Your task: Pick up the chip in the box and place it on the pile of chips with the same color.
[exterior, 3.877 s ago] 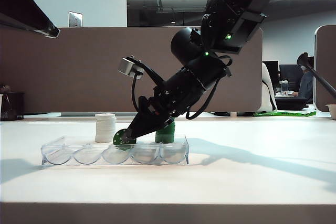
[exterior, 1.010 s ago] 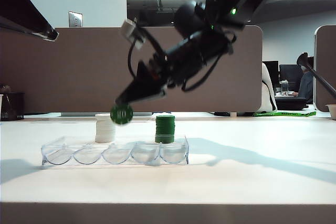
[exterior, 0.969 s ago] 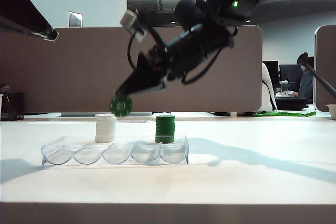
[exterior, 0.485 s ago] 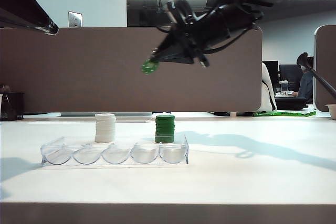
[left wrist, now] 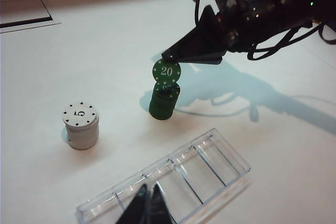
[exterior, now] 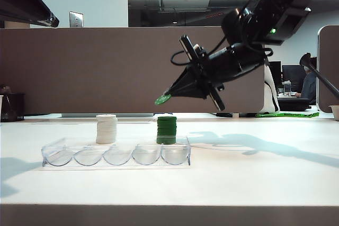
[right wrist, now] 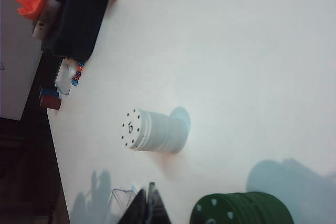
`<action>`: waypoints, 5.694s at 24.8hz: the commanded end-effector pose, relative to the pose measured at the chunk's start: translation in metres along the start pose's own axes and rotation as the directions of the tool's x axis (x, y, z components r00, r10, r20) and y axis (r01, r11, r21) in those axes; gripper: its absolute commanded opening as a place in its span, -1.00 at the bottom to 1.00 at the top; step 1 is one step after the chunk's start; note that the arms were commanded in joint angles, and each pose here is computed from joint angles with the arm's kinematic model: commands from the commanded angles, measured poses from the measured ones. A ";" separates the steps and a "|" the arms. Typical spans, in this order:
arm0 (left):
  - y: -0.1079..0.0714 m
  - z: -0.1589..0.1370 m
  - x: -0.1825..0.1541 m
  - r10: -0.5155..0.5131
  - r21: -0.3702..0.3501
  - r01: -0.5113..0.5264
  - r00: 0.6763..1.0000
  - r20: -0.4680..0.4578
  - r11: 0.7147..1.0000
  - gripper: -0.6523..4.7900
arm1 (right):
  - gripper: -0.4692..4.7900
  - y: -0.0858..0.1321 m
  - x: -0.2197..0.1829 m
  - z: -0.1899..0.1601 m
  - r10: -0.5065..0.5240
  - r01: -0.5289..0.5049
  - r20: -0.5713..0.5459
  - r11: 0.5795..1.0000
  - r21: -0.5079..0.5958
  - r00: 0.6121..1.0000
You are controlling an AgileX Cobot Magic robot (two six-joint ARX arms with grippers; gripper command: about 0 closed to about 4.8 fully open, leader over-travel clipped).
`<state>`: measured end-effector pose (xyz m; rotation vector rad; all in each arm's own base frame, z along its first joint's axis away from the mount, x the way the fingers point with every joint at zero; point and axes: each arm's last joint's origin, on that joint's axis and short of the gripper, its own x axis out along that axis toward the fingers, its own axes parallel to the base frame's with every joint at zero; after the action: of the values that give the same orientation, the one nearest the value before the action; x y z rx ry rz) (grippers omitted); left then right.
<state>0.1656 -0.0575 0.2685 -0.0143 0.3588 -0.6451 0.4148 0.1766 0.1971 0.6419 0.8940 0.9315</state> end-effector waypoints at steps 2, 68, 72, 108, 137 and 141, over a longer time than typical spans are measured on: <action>0.000 0.003 -0.001 -0.002 0.001 0.002 1.000 0.017 1.000 -0.78 | -0.83 0.003 -0.001 0.003 0.014 -0.014 0.021 1.000 -0.018 1.000; 0.001 0.006 -0.001 0.040 -0.026 -0.039 0.998 0.047 0.999 -0.78 | -0.82 -0.016 0.003 -0.006 -0.032 0.035 -0.037 0.996 0.086 0.999; 0.001 0.006 -0.001 0.039 -0.026 -0.038 0.998 0.046 0.999 -0.78 | -0.82 -0.016 0.003 -0.006 -0.032 0.035 -0.036 0.996 0.086 0.999; 0.000 0.005 -0.001 0.034 -0.029 -0.033 0.999 0.039 0.999 -0.78 | -0.41 -0.017 0.003 -0.005 -0.052 0.053 -0.024 0.997 0.056 0.998; 0.000 0.005 -0.001 0.035 -0.032 -0.033 0.999 0.039 0.999 -0.78 | -0.20 -0.017 0.003 -0.005 -0.053 0.054 -0.025 0.997 0.056 0.998; 0.000 0.005 -0.001 0.035 -0.032 -0.033 0.999 0.039 0.999 -0.78 | -0.01 -0.016 0.004 -0.006 -0.053 0.055 -0.031 0.997 0.060 0.998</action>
<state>0.1672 -0.0569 0.2711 -0.0482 0.3405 -0.5988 0.4178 0.1720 0.1766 0.6621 0.9744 0.8592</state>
